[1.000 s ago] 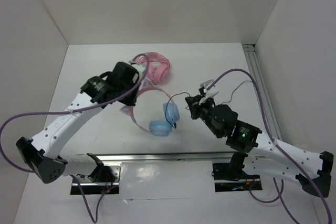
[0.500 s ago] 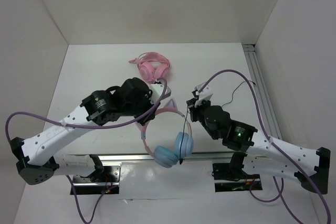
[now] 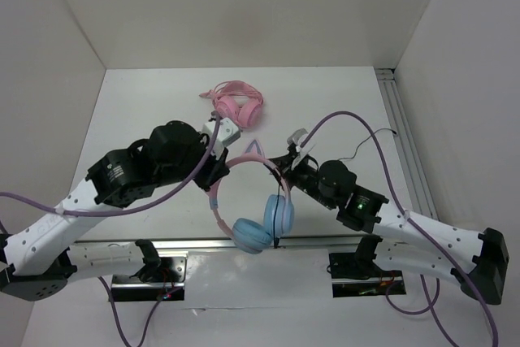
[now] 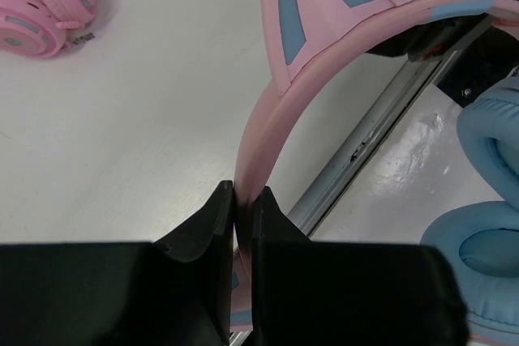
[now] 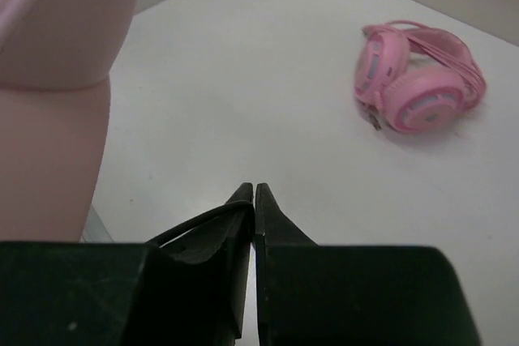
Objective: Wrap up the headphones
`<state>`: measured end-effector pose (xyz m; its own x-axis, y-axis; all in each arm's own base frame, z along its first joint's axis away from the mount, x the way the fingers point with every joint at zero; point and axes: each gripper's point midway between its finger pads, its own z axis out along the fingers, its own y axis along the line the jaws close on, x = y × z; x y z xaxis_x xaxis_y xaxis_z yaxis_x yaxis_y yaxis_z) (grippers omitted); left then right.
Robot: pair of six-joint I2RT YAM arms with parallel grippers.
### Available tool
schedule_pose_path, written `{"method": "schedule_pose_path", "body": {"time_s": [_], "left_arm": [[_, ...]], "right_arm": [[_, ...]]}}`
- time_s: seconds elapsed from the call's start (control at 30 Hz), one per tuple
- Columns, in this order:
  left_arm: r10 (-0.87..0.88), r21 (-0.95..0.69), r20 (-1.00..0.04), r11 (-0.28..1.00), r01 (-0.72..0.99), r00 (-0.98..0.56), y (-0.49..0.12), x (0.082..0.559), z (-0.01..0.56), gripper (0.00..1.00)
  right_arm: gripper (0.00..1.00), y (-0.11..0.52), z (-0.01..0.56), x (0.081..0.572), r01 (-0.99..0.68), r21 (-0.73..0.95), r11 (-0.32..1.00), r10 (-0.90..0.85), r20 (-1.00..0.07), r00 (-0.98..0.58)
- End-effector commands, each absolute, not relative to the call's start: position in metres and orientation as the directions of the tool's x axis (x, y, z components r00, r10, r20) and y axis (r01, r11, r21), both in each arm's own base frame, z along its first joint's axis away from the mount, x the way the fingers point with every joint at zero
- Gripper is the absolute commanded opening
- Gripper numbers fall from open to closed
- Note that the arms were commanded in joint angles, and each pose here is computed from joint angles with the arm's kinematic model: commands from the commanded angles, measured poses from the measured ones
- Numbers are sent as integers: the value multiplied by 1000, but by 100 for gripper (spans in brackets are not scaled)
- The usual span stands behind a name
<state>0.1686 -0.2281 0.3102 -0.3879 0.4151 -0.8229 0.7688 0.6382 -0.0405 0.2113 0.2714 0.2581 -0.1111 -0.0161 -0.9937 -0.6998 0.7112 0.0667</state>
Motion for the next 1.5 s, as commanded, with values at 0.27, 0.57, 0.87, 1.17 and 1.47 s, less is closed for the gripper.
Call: {"method": "schedule_pose_path", "body": {"time_s": [0.27, 0.57, 0.87, 1.17, 1.47], "left_arm": [[-61, -261, -951, 683, 682, -303, -235, 176, 425, 0], [-365, -451, -892, 749, 486, -266, -193, 190, 465, 0], [-558, -573, -805, 820, 17, -202, -147, 237, 467, 0], [-497, -465, -844, 865, -188, -201, -106, 327, 437, 0], [-487, -389, -853, 832, -395, -185, -40, 383, 394, 0]], "right_arm": [[53, 351, 247, 235, -877, 163, 452, 145, -984, -108], [49, 391, 207, 263, -889, 286, 357, 174, -956, -238], [8, 427, 157, 226, -888, 319, 330, 82, -947, -310], [0, 411, 127, 177, -857, 234, 459, -35, -959, -280], [0, 415, 169, 117, -910, 49, 411, -180, -975, -134]]}}
